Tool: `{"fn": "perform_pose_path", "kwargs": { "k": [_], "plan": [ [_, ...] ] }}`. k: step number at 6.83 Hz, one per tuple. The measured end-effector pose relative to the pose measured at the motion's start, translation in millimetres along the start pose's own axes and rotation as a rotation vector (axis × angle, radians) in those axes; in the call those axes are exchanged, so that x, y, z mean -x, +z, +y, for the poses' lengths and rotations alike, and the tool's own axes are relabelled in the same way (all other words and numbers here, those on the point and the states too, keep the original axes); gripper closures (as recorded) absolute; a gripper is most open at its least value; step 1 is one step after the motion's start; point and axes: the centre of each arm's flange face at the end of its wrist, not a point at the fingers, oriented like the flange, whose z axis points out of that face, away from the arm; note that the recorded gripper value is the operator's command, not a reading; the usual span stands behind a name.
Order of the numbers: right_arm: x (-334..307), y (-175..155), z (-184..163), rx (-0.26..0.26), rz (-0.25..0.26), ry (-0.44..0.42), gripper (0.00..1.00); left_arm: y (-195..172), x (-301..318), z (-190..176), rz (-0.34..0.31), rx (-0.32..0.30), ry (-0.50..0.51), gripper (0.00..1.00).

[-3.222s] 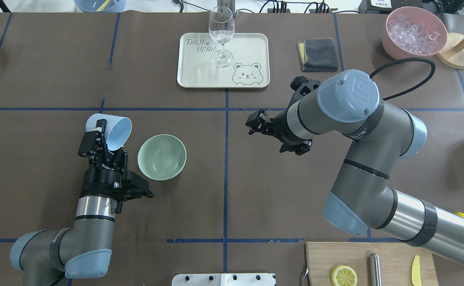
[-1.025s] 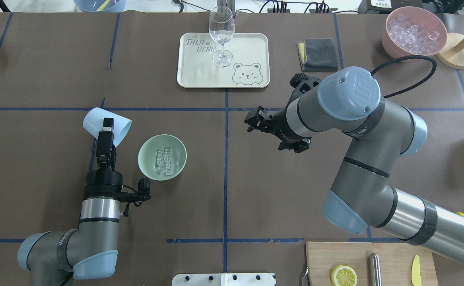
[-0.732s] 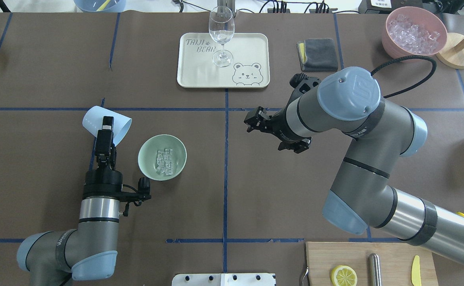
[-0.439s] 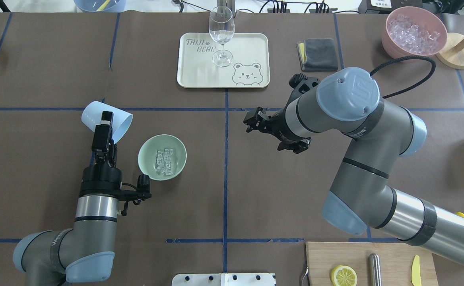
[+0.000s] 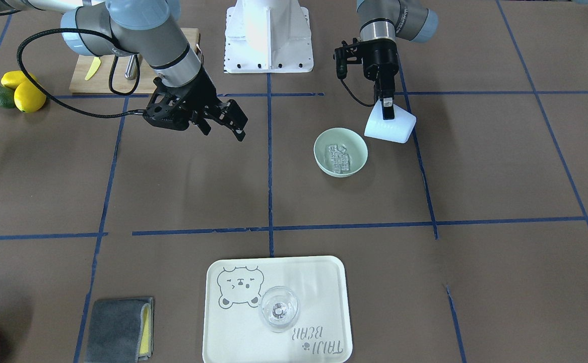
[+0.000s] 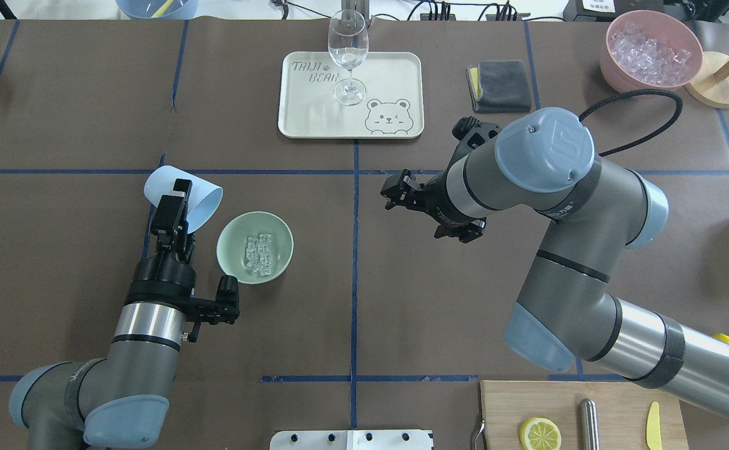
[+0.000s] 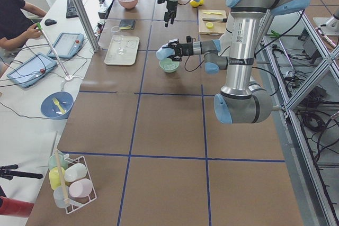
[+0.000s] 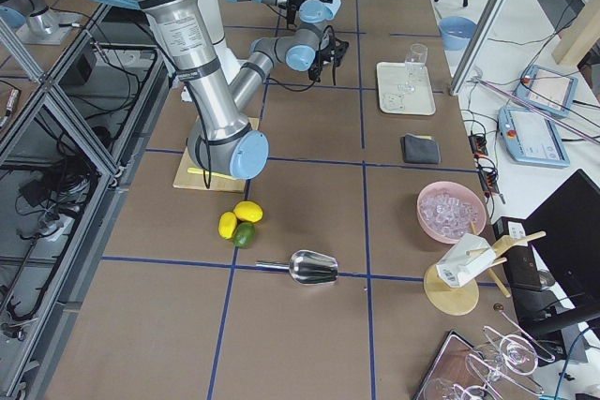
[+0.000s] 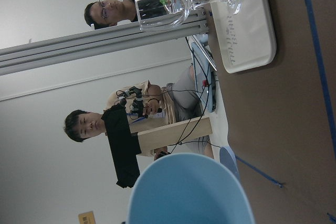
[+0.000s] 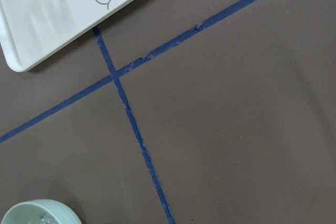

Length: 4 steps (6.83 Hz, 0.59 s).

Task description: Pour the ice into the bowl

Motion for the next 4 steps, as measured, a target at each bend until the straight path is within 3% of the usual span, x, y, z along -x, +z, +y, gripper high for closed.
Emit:
{"fn": "perform_pose_path", "kwargs": {
  "k": [2, 4],
  "plan": [
    [0, 0, 1, 0.002, 0.000, 0.000, 0.00, 1, 20, 8, 0.078, -0.058, -0.051, 1.00],
    [2, 1, 5, 0.007, -0.001, -0.004, 0.00, 15, 34, 40, 0.135, -0.077, -0.106, 1.00]
  ]
}}
